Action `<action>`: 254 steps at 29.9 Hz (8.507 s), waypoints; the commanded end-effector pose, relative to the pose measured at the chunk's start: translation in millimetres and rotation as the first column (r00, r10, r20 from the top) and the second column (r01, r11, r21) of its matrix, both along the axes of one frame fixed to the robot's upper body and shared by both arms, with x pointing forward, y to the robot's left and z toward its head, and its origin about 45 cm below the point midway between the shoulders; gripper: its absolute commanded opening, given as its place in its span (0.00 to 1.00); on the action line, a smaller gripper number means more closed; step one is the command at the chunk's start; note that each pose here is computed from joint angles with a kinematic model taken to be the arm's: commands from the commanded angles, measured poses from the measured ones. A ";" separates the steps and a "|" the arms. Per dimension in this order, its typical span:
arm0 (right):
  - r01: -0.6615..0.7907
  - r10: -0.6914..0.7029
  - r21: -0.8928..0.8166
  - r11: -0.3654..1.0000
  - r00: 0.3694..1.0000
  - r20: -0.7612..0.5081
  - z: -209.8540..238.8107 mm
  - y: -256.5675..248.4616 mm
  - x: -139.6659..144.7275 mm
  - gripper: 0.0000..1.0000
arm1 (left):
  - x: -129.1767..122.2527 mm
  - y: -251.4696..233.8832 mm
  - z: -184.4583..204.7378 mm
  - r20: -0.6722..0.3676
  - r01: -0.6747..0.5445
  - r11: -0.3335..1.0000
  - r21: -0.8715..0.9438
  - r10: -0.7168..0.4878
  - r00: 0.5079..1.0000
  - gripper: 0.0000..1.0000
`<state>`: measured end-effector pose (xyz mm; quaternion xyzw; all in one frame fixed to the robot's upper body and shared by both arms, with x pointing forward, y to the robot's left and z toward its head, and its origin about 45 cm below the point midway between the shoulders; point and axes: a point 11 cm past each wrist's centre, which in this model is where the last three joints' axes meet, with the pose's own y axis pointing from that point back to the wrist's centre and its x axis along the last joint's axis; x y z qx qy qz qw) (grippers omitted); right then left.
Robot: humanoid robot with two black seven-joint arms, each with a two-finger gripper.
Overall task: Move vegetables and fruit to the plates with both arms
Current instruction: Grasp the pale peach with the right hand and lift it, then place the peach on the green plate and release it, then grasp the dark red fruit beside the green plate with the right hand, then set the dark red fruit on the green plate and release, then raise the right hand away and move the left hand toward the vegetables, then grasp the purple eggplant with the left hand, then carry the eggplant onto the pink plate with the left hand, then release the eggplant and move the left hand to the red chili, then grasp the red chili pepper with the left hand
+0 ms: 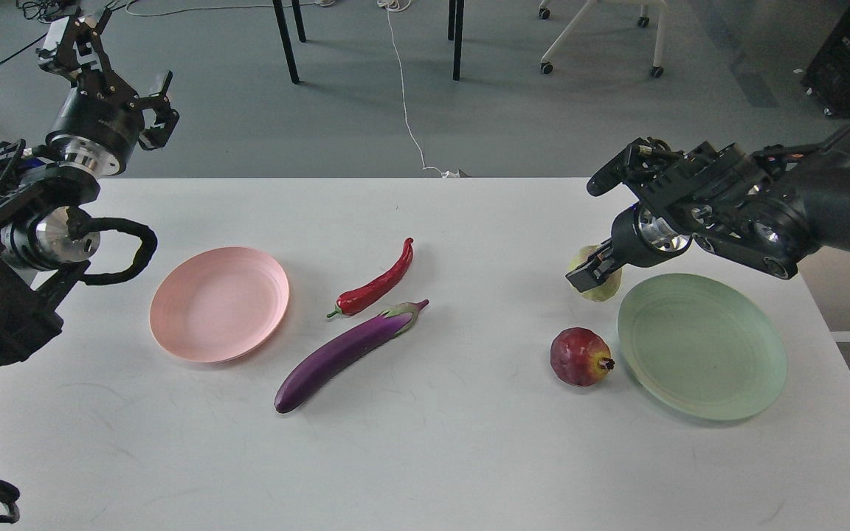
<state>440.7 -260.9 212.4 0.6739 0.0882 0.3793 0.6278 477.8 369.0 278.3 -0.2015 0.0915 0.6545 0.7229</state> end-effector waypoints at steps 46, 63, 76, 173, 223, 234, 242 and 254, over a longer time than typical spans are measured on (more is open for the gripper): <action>0.003 0.027 0.187 0.982 0.987 -0.157 -3.3 18.2 -67.6 0.94 | -1.2 8.2 1.3 -0.005 -0.017 1.000 0.013 0.017 1.000 0.98; -0.016 0.051 0.164 0.986 0.976 -0.214 -28.6 24.1 -80.3 0.54 | -2.8 11.7 0.5 -0.008 -0.018 1.000 0.019 0.018 1.000 0.98; -0.053 0.050 -0.030 0.998 0.994 -0.093 9.7 -74.0 -79.6 0.56 | -4.5 16.1 0.7 -0.007 -0.020 1.000 0.022 0.020 1.000 0.98; 0.315 -0.261 0.411 -0.856 0.422 -0.868 1.5 -145.0 1.9 0.99 | -101.8 -79.4 -108.2 -0.387 -0.008 -0.547 0.837 -0.604 0.696 0.16; 0.281 -0.288 0.432 -0.857 0.435 -0.853 15.2 -162.7 1.2 0.99 | -46.3 -179.5 -92.5 -0.473 0.056 -0.567 0.822 -0.624 0.622 0.70; 0.280 -0.284 0.429 -0.859 0.438 -0.853 15.9 -161.9 1.7 0.99 | -71.6 -198.0 -144.7 -0.565 0.087 -0.634 0.768 -0.608 0.558 0.62; 0.283 -0.280 0.428 -0.859 0.439 -0.854 15.5 -159.5 2.5 0.99 | -71.0 -204.0 -150.3 -0.553 0.080 -0.629 0.773 -0.606 0.572 0.61; 0.279 -0.285 0.430 -0.859 0.438 -0.853 16.2 -162.6 1.6 0.99 | -65.4 -177.3 -165.6 -0.583 0.136 -0.656 0.742 -0.533 0.613 0.40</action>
